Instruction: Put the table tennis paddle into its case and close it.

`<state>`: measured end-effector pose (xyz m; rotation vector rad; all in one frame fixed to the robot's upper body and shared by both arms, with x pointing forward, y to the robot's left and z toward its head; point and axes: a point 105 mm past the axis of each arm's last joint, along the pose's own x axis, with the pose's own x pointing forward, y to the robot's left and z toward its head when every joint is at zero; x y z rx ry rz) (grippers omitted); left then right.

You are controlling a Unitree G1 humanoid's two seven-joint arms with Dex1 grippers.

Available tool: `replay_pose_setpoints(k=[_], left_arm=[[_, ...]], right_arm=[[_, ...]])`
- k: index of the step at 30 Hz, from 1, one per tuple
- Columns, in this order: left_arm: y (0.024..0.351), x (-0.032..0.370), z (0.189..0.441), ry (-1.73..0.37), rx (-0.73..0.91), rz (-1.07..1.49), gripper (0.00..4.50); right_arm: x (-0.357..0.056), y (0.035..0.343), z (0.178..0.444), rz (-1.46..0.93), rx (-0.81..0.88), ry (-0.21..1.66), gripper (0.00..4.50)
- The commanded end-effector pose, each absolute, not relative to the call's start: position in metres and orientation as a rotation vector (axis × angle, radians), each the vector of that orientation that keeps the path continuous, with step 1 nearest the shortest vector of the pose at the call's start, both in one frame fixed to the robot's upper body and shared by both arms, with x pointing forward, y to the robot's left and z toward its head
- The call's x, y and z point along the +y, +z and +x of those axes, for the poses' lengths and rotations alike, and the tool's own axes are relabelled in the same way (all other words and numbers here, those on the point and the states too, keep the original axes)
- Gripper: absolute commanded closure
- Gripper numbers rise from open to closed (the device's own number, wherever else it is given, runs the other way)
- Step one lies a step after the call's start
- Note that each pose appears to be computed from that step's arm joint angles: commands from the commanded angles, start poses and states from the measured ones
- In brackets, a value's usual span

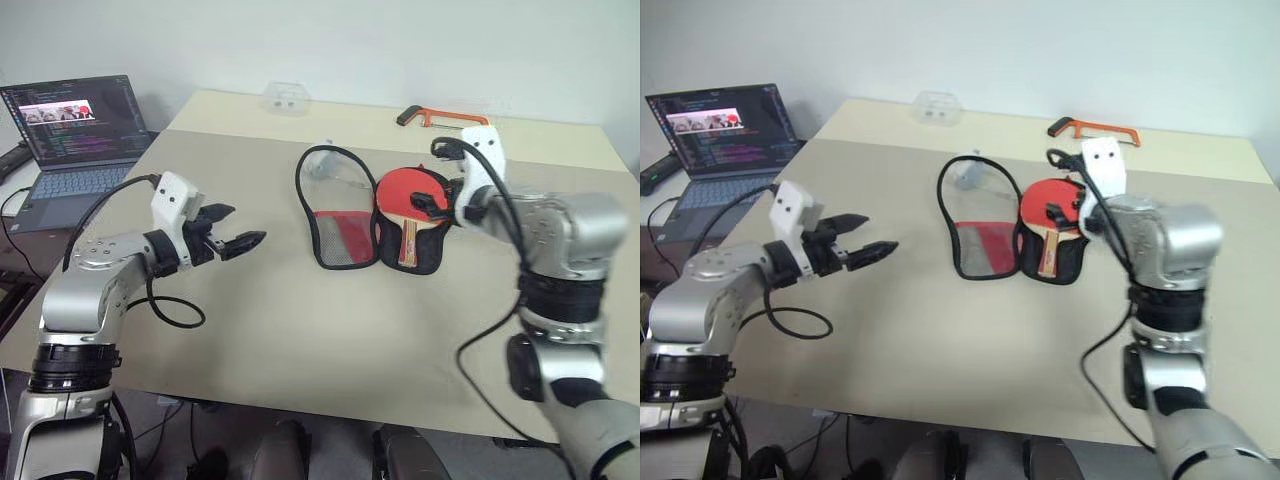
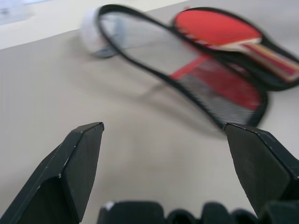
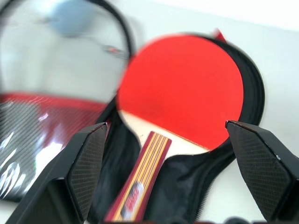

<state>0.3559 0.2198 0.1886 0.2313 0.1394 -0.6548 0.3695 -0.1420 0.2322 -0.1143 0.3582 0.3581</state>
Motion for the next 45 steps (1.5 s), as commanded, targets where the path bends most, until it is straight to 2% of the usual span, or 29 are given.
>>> replay_pose_setpoints(k=[1, 3, 6, 9, 12, 16, 21, 26, 38, 41, 45], left_arm=[[0.189, 0.214, 0.367, -0.649, 0.113, 0.286, 0.00], [0.181, 0.206, 0.376, -0.652, 0.132, 0.311, 0.00], [0.165, 0.194, 0.395, -0.636, 0.184, 0.384, 0.61], [0.158, 0.180, 0.407, -0.648, 0.190, 0.418, 1.72], [0.153, 0.159, 0.412, -0.692, 0.199, 0.412, 2.82], [0.143, 0.145, 0.415, -0.702, 0.227, 0.416, 4.32], [0.134, 0.132, 0.423, -0.644, 0.238, 0.433, 4.42], [0.134, 0.070, 0.410, -0.785, 0.165, 0.351, 4.42], [0.174, -0.013, 0.404, -0.886, -0.058, 0.292, 4.42], [0.174, -0.028, 0.399, -0.927, -0.065, 0.302, 4.42], [0.153, -0.048, 0.395, -0.940, 0.017, 0.330, 4.42]], right_arm=[[-0.138, 0.251, 0.350, -0.182, 0.261, 0.606, 0.06], [-0.139, 0.256, 0.337, -0.247, 0.186, 0.745, 0.06], [-0.137, 0.259, 0.309, -0.336, 0.077, 0.984, 0.00], [-0.136, 0.256, 0.300, -0.355, 0.050, 1.087, 0.00], [-0.135, 0.261, 0.309, -0.290, -0.003, 1.064, 0.00], [-0.125, 0.260, 0.301, -0.271, -0.013, 1.122, 0.00], [-0.124, 0.253, 0.303, -0.278, 0.001, 1.099, 0.00], [-0.124, 0.251, 0.308, -0.285, -0.005, 1.072, 0.00], [-0.138, 0.263, 0.326, -0.269, -0.061, 0.907, 0.00], [-0.140, 0.267, 0.331, -0.261, -0.080, 0.867, 0.00], [-0.151, 0.275, 0.346, -0.231, -0.104, 0.750, 0.00]])
